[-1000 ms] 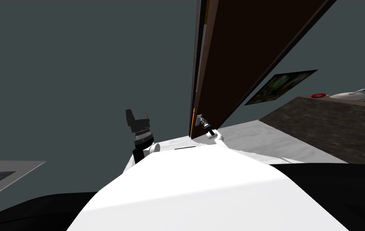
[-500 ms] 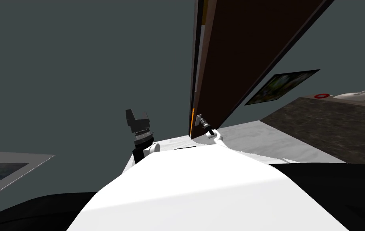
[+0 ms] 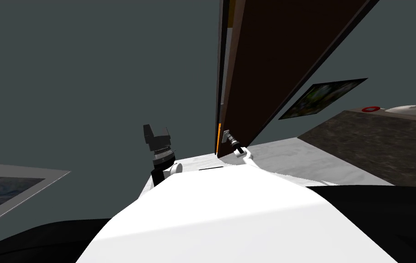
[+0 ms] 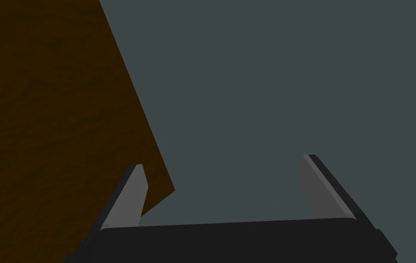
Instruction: Pull the door open
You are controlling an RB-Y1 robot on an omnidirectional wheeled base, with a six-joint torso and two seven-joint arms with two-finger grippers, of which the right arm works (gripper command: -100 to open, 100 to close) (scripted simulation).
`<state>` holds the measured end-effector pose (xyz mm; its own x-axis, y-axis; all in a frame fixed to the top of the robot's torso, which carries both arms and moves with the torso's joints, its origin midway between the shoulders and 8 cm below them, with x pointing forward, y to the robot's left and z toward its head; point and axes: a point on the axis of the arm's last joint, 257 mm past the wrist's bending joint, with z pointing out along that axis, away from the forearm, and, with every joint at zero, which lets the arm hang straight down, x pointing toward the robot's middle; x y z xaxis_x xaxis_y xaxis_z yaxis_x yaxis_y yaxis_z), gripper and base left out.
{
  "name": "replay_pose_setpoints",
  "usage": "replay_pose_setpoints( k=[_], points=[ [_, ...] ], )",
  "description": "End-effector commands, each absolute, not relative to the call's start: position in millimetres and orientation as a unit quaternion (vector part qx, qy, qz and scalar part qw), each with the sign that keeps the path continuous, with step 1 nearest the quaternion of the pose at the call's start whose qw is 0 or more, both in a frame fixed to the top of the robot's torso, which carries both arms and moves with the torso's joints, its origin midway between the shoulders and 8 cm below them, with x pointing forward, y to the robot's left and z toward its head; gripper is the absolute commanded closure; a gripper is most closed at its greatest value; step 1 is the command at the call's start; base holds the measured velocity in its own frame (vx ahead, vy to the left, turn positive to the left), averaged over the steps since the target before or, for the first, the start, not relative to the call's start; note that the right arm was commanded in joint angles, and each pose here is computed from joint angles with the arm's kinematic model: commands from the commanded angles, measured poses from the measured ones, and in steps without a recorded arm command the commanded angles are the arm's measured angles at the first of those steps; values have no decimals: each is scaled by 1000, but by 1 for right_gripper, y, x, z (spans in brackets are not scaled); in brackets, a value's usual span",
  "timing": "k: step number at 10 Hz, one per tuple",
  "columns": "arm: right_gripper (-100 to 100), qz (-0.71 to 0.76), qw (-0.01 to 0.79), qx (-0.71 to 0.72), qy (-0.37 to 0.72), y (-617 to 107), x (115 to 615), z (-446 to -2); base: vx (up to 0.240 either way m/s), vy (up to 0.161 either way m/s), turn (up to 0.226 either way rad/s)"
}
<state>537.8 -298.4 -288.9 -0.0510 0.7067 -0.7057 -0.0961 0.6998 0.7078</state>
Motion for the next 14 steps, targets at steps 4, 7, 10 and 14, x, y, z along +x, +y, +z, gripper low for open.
replay_pose_setpoints(
  k=[4, 7, 10, 14],
  points=[
    [100, 363, 621, 284, 634, -288, 539, -289, -58, -43, 42],
    [100, 400, 600, 322, 614, -284, 541, -289, -44, -35, 41],
    [100, 419, 587, 342, 602, -282, 543, -288, -49, -36, 35],
    [100, 470, 549, 396, 567, -275, 546, -287, -60, -43, 51]
  ],
)
